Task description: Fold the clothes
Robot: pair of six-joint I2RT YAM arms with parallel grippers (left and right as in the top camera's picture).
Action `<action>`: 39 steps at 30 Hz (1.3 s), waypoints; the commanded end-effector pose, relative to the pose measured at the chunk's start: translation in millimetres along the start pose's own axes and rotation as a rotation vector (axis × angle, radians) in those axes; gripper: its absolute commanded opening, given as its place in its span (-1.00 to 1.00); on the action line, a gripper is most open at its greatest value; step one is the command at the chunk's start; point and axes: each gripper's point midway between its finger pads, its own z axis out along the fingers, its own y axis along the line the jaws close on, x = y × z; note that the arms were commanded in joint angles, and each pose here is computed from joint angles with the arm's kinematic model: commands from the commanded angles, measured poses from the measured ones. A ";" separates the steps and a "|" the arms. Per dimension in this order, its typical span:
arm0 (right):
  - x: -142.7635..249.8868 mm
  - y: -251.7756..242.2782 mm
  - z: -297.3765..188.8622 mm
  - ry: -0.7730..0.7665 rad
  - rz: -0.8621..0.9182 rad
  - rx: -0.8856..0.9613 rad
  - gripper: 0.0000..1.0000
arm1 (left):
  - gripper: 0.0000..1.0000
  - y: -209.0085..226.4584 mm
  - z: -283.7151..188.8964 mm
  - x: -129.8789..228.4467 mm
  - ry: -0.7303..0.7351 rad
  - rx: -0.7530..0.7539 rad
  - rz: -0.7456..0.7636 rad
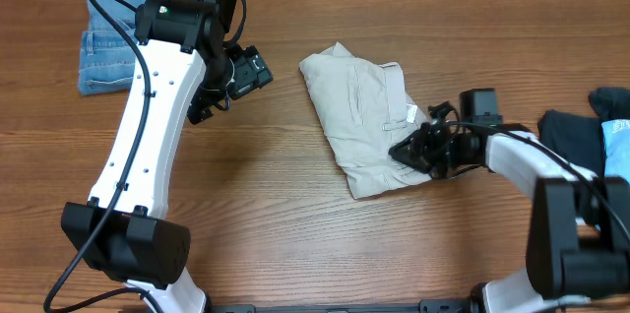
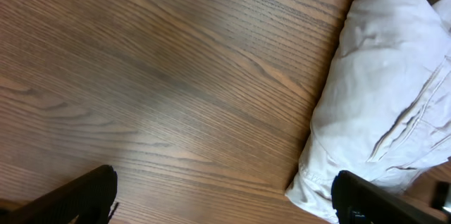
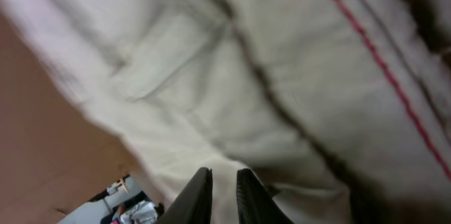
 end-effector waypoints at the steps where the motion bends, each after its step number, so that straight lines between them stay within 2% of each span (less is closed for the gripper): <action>1: -7.7 95.6 -64.7 -0.158 -0.235 -0.132 -0.47 | 1.00 1.2 5.1 -0.4 0.004 -0.018 0.022; 2: 4.6 113.6 -74.1 -0.160 -0.282 -0.163 -0.37 | 1.00 0.4 5.1 -1.1 0.001 -0.015 0.022; 4: 35.9 123.2 -67.8 -0.083 -0.301 -0.163 -0.31 | 1.00 -1.6 5.1 -3.2 -0.007 -0.007 0.021; 8: 77.6 81.3 -2.0 0.143 -0.226 -0.082 -0.22 | 1.00 -1.8 5.1 -3.4 -0.008 -0.006 0.022; 14: 77.0 6.6 57.1 0.305 0.017 0.050 -0.24 | 1.00 -0.4 5.1 -1.9 -0.002 -0.012 0.022; 17: 70.1 -2.3 61.6 0.280 -0.001 0.088 -0.37 | 1.00 -0.3 5.1 -1.7 -0.001 -0.012 0.022; 18: 69.6 1.1 60.1 0.280 0.002 0.083 -0.48 | 1.00 0.2 5.1 -1.2 0.001 -0.014 0.022; 19: 66.8 10.3 55.1 0.270 -0.013 0.076 -0.56 | 1.00 0.3 5.1 -1.2 0.001 -0.015 0.022; 21: 52.3 49.5 36.5 0.206 -0.127 0.020 -0.55 | 1.00 0.0 5.1 -1.5 0.000 -0.014 0.022; 23: 30.8 112.6 3.2 0.092 -0.354 -0.061 -0.13 | 1.00 0.0 5.1 -1.5 0.000 -0.014 0.022; 24: 12.2 151.1 -17.5 -0.003 -0.449 -0.087 -0.05 | 1.00 -0.7 5.1 -2.2 -0.004 -0.011 0.022; 25: -5.3 188.2 -34.7 -0.084 -0.527 -0.127 0.13 | 1.00 -1.2 5.1 -2.8 -0.006 -0.009 0.022; 27: -23.1 219.6 -45.3 -0.177 -0.573 -0.198 0.25 | 1.00 -2.7 5.1 -0.7 0.006 0.001 0.022; 30: -44.8 217.9 -25.2 -0.193 -0.568 -0.222 0.30 | 1.00 -4.9 5.1 -0.9 0.007 0.012 0.023; 33: -64.3 183.7 26.3 -0.106 -0.514 -0.218 0.33 | 1.00 -5.6 5.1 0.2 0.012 0.016 0.023; 36: -79.4 129.0 87.0 -0.015 -0.432 -0.192 0.38 | 1.00 -5.7 5.1 0.4 0.013 0.017 0.029; 39: -84.8 100.1 109.2 0.010 -0.403 -0.164 0.40 | 1.00 -6.2 5.1 0.8 0.016 0.020 0.043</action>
